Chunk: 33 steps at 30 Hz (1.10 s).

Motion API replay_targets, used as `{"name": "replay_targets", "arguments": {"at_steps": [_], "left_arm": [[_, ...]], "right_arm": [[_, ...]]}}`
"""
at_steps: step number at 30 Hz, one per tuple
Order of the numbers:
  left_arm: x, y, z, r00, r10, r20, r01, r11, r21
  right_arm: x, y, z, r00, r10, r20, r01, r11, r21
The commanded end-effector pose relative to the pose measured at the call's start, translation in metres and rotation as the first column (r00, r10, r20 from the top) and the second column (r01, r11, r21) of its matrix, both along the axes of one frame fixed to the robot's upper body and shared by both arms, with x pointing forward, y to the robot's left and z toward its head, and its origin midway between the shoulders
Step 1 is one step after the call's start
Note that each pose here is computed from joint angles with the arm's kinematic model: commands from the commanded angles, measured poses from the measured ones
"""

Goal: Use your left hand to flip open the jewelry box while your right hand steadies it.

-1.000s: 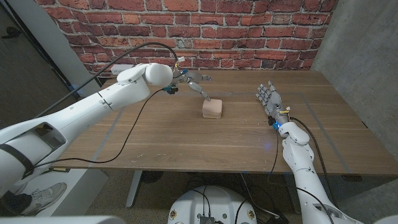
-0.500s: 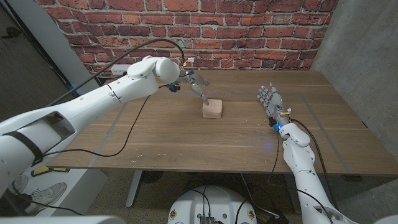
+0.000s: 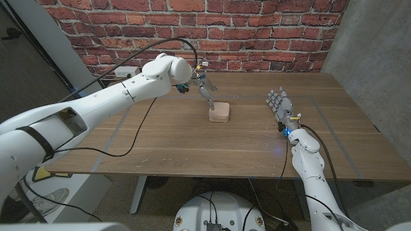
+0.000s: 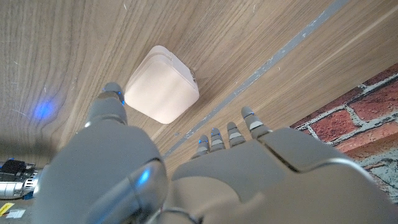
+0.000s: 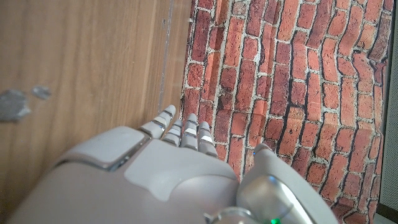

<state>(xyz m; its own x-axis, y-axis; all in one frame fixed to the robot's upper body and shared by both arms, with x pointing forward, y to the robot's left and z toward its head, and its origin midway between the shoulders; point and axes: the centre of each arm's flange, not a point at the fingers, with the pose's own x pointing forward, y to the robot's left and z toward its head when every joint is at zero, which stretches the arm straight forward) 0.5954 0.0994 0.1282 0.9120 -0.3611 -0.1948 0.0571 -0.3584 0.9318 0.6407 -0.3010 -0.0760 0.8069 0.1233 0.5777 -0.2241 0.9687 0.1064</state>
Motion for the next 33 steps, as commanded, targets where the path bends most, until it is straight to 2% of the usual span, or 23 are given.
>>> {"name": "replay_targets", "arguments": {"at_steps": [1,12,33], "left_arm": [[0.006,-0.015,-0.005,0.999,0.029,0.034,-0.032,0.994,0.102],[0.013,-0.026,-0.017,0.997,0.015,0.071,-0.025,0.99,0.139],[0.03,-0.043,-0.045,0.997,-0.022,0.069,0.01,0.984,0.176]], "right_arm": [[0.005,-0.002,-0.006,1.0,0.002,-0.011,-0.002,1.0,0.022],[0.008,-0.004,-0.006,1.0,0.005,-0.01,-0.004,1.0,0.028],[0.009,-0.009,-0.01,1.0,0.004,-0.016,-0.004,0.999,0.034]]}}
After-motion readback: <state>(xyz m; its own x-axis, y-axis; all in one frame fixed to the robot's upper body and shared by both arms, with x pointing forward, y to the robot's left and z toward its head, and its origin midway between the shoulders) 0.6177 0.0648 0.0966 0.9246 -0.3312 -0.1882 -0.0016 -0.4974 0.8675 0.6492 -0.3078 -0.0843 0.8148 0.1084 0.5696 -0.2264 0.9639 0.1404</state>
